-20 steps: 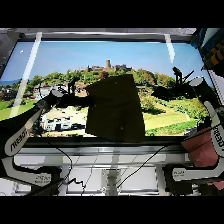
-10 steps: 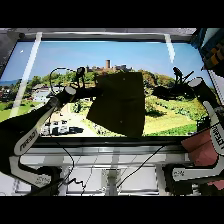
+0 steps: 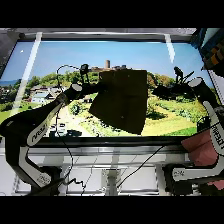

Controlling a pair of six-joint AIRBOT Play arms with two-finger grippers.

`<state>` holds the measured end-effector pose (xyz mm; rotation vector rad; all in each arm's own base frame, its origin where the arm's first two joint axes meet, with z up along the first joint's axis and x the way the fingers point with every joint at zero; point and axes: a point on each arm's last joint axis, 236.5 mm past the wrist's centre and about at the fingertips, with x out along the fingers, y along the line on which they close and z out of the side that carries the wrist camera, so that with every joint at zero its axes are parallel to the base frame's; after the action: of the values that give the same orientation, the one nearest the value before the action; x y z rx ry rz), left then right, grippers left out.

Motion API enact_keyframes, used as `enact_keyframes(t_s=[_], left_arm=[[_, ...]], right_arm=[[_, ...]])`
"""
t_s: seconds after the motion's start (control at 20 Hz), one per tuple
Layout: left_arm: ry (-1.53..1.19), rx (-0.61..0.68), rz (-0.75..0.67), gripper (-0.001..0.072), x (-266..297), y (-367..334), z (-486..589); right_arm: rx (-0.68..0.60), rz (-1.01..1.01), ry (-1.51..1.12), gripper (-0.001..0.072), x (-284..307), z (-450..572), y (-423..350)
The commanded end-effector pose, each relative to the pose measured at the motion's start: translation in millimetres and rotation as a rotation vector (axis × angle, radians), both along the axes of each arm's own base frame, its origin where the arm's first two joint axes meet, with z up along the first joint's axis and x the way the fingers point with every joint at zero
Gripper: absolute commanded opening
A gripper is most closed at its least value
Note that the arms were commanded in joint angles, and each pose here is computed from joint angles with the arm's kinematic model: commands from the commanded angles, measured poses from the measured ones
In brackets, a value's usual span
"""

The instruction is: Fold the clothes and pants, and hang the long-sleeved shirts on hangers.

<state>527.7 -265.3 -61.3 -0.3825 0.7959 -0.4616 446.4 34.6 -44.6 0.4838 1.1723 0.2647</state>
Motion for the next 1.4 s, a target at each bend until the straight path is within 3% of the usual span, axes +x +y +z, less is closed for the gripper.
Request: enact_keyframes(t_s=[0.0, 0.05, 0.1, 0.15, 0.2, 0.25, 0.3, 0.6, 0.75, 0.8, 0.85, 0.9, 0.95, 1.35], left_arm=[[0.016, 0.001, -0.08, 0.0669, -11, -4, 8], [0.019, 0.015, -0.129, 0.0669, -18, -1, 16], [0.021, 0.044, -0.182, 0.0669, -25, 8, 24], [0.026, 0.072, -0.226, 0.0667, -33, 19, 32], [0.046, 0.09, -0.273, 0.0618, -43, 32, 40], [0.074, 0.09, -0.31, 0.0478, -54, 45, 49], [0.105, 0.08, -0.336, 0.0399, -65, 60, 58], [0.266, -0.001, -0.426, 0.04, -112, 131, 71], [0.266, 0.009, -0.463, 0.0401, -120, 131, 61], [0.272, 0.011, -0.479, 0.0441, -122, 126, 56], [0.289, 0.007, -0.495, 0.0537, -125, 119, 50], [0.309, 0.004, -0.516, 0.0632, -128, 112, 43], [0.33, 0.0, -0.53, 0.0687, -132, 104, 36], [0.436, -0.018, -0.579, 0.0689, -147, 79, -1]], right_arm=[[0.007, 0.024, -0.001, 0.0441, -2, 11, 3], [0.011, 0.047, -0.005, 0.0427, -3, 21, 6], [0.01, 0.074, -0.014, 0.0349, -4, 35, 8], [0.003, 0.1, -0.022, 0.0204, -6, 48, 9], [-0.011, 0.132, -0.026, 0.0016, -10, 62, 9], [-0.033, 0.168, -0.023, 0.0022, -18, 74, 8], [-0.068, 0.195, -0.017, 0.0022, -29, 82, 4], [-0.116, 0.22, 0.03, 0.0022, -137, 80, 14], [-0.029, 0.049, 0.069, 0.0026, -184, 44, 31], [0.023, -0.025, 0.08, 0.0114, -190, 34, 37], [0.076, -0.065, 0.094, 0.0323, -195, 27, 45], [0.125, -0.087, 0.12, 0.0387, -201, 19, 54], [0.162, -0.116, 0.156, 0.0388, -205, 12, 59], [0.249, -0.213, 0.375, 0.0388, -215, -34, 67]])
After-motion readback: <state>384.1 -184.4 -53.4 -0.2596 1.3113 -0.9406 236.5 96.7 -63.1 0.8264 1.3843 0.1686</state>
